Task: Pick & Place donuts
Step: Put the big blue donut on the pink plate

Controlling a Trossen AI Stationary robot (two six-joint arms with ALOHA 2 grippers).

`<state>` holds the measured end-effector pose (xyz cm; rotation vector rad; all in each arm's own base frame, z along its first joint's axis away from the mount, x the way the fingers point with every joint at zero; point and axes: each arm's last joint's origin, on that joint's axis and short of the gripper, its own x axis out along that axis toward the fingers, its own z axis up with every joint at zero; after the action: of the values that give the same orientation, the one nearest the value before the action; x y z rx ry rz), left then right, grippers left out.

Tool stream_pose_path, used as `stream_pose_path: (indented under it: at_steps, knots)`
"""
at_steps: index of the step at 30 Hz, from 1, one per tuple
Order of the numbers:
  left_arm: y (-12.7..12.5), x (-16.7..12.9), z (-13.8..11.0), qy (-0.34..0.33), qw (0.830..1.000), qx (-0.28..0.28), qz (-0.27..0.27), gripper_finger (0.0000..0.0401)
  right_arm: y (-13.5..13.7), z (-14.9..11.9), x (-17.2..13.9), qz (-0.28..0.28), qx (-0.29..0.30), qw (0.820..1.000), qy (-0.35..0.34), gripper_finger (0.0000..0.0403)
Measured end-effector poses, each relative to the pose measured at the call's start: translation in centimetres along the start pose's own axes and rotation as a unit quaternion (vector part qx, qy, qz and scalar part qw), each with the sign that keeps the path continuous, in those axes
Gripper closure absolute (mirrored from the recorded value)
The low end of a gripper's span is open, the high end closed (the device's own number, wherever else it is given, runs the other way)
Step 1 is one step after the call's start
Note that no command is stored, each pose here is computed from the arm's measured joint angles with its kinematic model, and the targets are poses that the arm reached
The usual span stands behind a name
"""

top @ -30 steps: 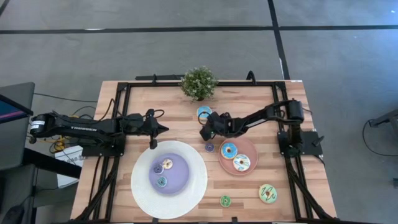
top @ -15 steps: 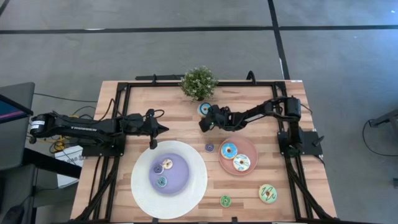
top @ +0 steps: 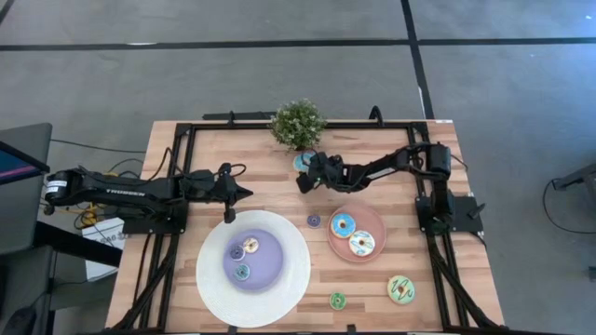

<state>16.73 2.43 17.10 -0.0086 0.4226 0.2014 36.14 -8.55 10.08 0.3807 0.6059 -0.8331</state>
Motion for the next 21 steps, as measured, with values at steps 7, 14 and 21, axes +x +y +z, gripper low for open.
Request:
stream_pose_path:
  at_steps: [7,14,21]
  knots:
    - [0.0,0.0,0.0,0.0,1.0,0.0,0.0,0.0401,-0.01,0.03,0.01,0.003,0.0,1.0,0.001,0.0019]
    - [0.0,0.0,0.0,0.0,1.0,-0.004,0.0,0.0401,0.05,0.01,0.0,0.013,0.001,1.0,0.007,0.0049]
    - [0.0,0.0,0.0,0.0,1.0,-0.004,0.0,0.0401,0.1,0.06,-0.05,0.014,0.001,1.0,0.007,0.0097]
